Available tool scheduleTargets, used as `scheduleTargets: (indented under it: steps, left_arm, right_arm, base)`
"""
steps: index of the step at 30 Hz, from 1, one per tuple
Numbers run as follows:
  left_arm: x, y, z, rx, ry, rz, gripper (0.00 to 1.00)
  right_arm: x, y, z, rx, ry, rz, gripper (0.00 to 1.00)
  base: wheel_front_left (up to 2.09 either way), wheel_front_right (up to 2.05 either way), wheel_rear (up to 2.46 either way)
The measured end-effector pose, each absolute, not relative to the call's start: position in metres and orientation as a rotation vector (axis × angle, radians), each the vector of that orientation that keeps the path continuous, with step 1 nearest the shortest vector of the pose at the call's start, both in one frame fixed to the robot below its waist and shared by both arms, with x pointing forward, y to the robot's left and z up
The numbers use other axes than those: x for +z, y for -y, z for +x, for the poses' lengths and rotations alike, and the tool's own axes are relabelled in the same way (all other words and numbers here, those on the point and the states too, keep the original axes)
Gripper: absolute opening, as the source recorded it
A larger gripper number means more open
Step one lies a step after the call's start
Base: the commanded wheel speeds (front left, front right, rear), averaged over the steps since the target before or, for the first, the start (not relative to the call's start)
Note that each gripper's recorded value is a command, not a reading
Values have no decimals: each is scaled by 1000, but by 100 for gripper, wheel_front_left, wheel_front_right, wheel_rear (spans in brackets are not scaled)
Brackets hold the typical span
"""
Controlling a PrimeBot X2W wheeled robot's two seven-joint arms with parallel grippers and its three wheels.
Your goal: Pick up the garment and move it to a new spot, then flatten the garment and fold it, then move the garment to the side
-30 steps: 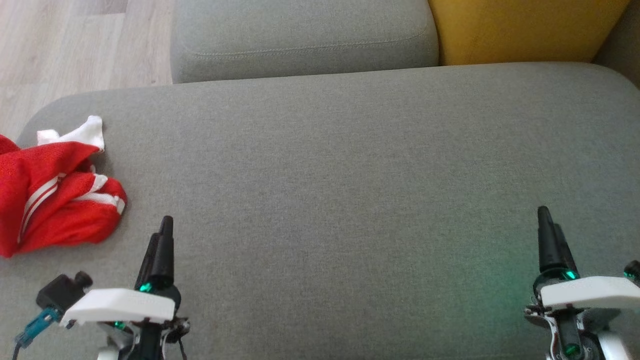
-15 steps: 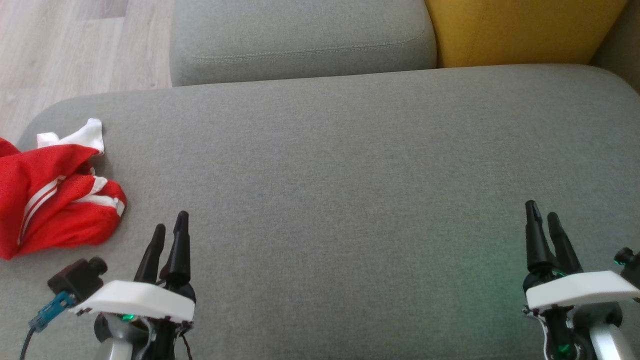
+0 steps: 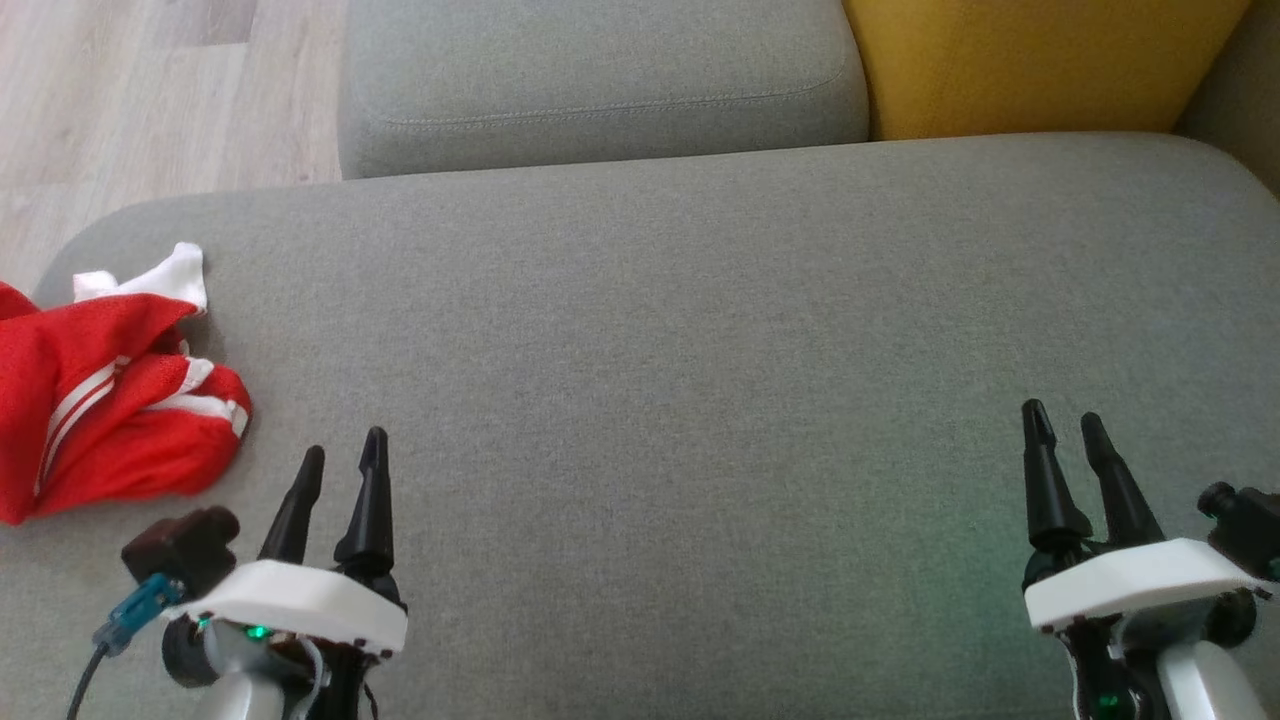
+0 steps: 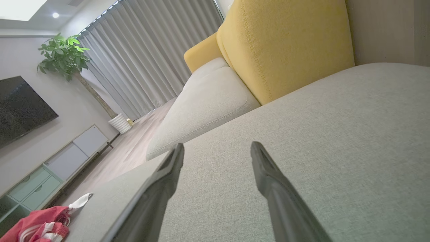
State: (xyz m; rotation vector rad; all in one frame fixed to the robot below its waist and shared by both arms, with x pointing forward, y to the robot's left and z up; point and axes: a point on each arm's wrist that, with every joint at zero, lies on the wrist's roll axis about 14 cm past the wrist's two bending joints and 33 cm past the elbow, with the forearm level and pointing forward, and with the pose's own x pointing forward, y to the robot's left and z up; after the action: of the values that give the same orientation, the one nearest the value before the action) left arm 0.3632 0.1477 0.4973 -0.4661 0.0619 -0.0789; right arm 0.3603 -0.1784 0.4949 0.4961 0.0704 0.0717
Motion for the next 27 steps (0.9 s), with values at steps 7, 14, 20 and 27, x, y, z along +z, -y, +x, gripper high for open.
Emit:
scheduleTargets:
  steps: [7,14,20,27]
  left_arm:
    - [496,-145,362,-84,-58,-369,100]
    - [499,-145,361,-87,-32,-283,100]
    - [500,-142,359,-100,-15,-221,100]
    - [496,-141,357,-101,-15,-175,100]
  right_arm:
    - [498,177,360,83,-57,407,100]
    - [501,175,360,97,-42,321,100]
    - [502,169,360,118,-43,250,100]
    - [504,167,359,129,-34,186,100]
  base:
    - [0,0,0]
    - [0,0,0]
    - [0,0,0]
    - [0,0,0]
